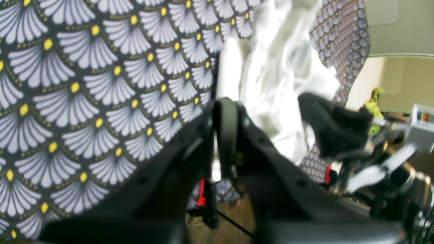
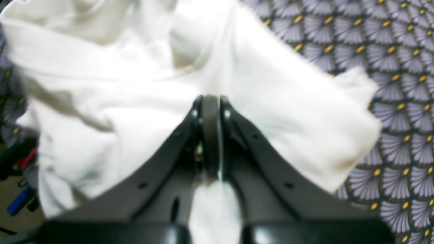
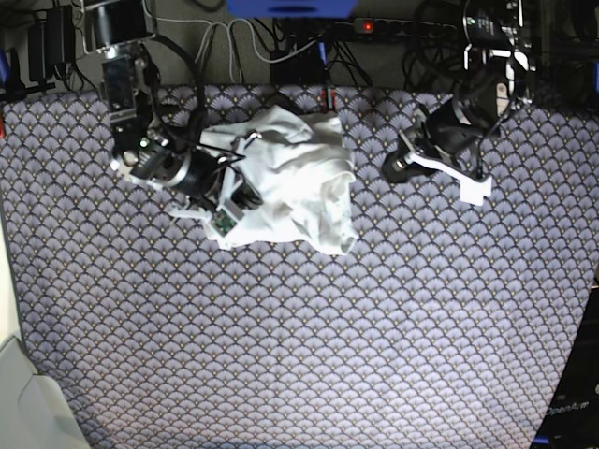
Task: Fold the T-shirt properly
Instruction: 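Release the bundle and lift the right gripper away from it, then grasp the bundle's loose edge with the left gripper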
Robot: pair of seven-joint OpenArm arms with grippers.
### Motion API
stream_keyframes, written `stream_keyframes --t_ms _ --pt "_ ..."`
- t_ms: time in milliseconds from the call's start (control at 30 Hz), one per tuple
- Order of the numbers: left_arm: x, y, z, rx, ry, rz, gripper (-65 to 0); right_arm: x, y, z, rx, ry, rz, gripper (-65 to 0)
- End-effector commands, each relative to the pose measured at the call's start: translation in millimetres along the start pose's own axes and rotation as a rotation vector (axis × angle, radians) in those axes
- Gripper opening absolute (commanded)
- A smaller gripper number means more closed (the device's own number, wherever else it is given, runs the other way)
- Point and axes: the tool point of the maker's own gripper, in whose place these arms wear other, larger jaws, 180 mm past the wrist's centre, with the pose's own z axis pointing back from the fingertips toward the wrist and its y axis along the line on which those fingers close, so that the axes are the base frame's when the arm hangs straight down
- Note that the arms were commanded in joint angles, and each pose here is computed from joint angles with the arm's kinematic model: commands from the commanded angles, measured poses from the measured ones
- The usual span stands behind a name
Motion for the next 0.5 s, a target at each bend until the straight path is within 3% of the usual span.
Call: stream_keyframes --t_ms 0,100,167,267,467 --pt "7 -10 3 -0.036 -0.019 -0.009 -53.7 2 -4 3 -0.010 0.007 0.021 -65.0" --pt "4 -11 1 -0.040 -0.018 0.004 -42.1 -4 -4 2 -0.006 0.021 0.012 -65.0" --pt "4 -12 1 -0.042 -0.017 0.004 -38.1 -9 -3 -1 -0.002 0.034 0.002 -65.0" --pt "-5 -19 -5 -0.060 0.010 -0.001 -34.5 -17 -2 -3 0.006 0.052 -0.012 -65.0" --pt "-10 -52 -24 -0.139 0.054 -0.051 -33.5 -21 -2 -4 0.009 0.063 -0.018 -65.0"
